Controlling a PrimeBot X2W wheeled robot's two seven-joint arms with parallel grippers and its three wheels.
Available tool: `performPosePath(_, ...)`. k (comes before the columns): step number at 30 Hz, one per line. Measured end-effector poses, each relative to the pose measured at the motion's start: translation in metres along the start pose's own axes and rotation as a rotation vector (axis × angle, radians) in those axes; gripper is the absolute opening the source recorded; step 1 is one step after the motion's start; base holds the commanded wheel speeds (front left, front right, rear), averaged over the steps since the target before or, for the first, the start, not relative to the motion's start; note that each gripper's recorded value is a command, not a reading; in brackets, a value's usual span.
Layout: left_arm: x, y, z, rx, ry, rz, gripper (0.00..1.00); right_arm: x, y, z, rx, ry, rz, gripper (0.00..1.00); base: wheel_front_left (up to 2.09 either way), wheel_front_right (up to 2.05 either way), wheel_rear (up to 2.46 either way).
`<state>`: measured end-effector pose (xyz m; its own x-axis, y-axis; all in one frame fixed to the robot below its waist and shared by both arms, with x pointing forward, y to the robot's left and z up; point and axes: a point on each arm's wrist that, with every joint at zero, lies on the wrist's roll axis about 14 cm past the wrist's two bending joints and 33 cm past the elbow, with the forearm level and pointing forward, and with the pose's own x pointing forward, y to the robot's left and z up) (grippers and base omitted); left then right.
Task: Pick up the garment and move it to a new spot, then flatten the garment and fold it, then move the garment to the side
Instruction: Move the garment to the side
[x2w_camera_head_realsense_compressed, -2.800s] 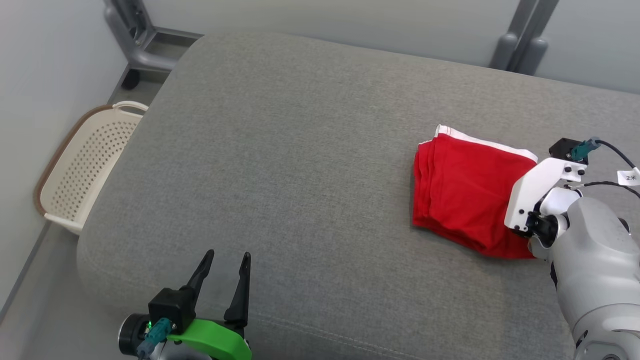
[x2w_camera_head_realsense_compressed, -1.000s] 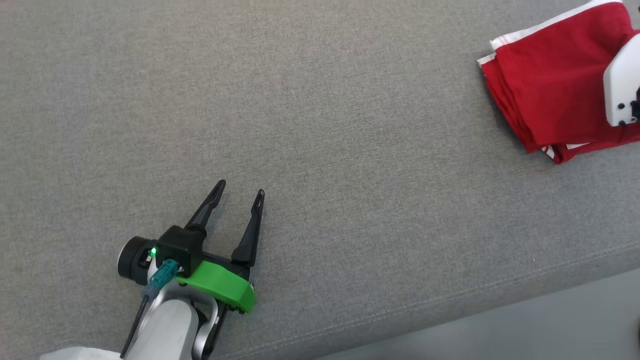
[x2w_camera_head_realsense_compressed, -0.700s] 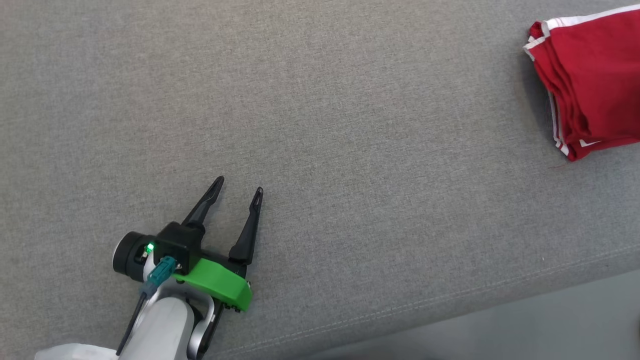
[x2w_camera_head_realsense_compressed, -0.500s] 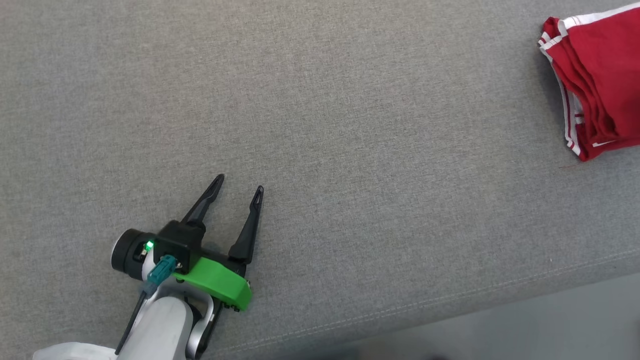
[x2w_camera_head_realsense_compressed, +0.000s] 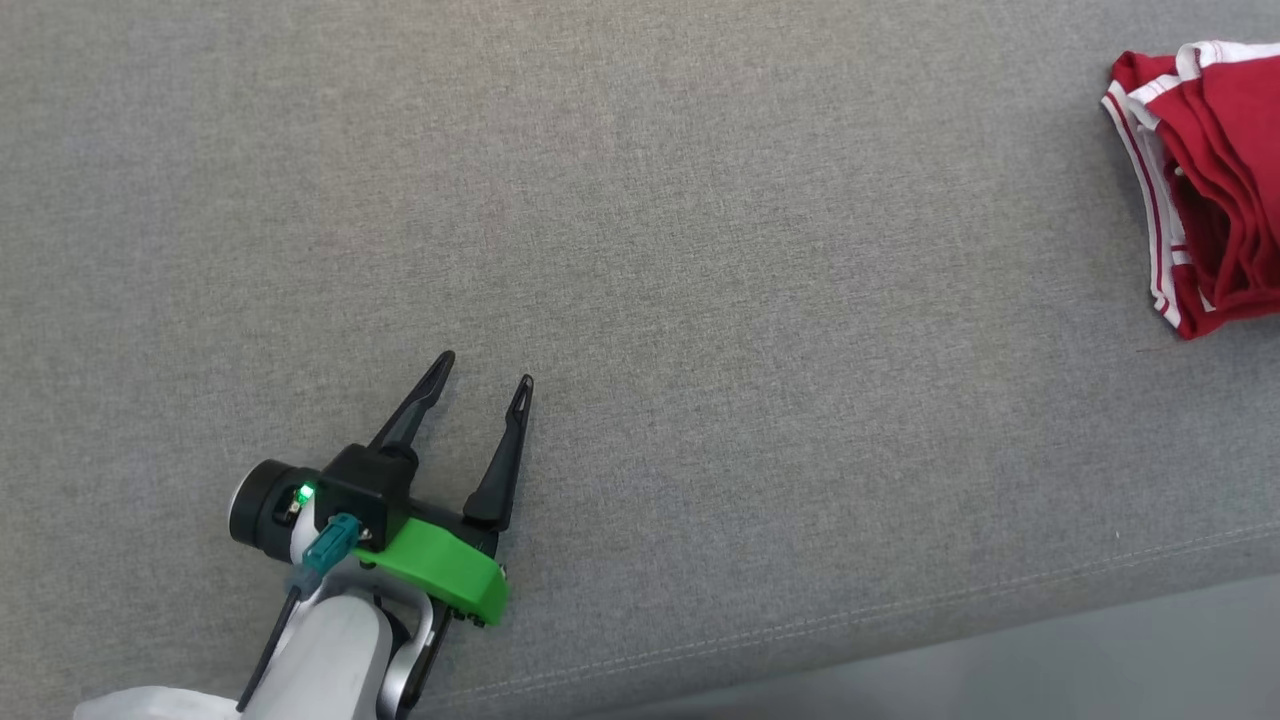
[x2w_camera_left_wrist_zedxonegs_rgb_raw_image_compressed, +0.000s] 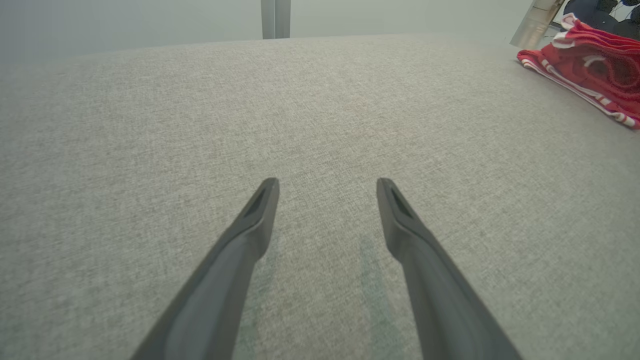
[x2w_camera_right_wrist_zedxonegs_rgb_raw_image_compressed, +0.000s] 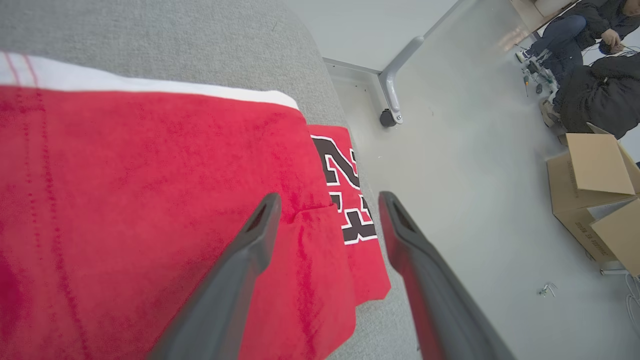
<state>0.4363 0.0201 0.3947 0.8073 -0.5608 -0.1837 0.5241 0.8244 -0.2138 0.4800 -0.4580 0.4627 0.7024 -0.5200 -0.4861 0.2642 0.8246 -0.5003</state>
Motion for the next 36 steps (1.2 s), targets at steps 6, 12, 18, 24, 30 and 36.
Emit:
performPosePath(6, -0.008, -0.002, 0.017, 0.014, -0.045, 0.016, 1.00, -0.016, 0.012, 0.011, 0.133, -0.106, 0.031, 1.00, 0.00, 0.00, 0.00)
performPosePath(12, -0.024, -0.001, 0.040, -0.042, -0.119, 0.078, 1.00, -0.039, 0.030, 0.022, 0.346, -0.217, 0.088, 1.00, 0.00, 0.00, 0.00)
performPosePath(18, -0.057, 0.023, 0.059, -0.127, -0.195, 0.250, 1.00, -0.076, 0.045, 0.047, 0.536, -0.386, 0.152, 1.00, 0.00, 0.00, 0.00)
performPosePath(24, -0.086, 0.031, 0.075, -0.151, -0.255, 0.318, 1.00, -0.110, 0.057, 0.062, 0.598, -0.511, 0.214, 1.00, 0.00, 0.00, 0.00)
performPosePath(30, -0.117, 0.050, 0.088, -0.144, -0.301, 0.413, 1.00, -0.146, 0.079, 0.082, 0.628, -0.622, 0.308, 1.00, 0.00, 0.00, 0.00)
performPosePath(36, -0.147, 0.068, 0.086, -0.134, -0.291, 0.503, 1.00, -0.179, 0.110, 0.093, 0.654, -0.705, 0.414, 1.00, 0.00, 0.00, 0.00)
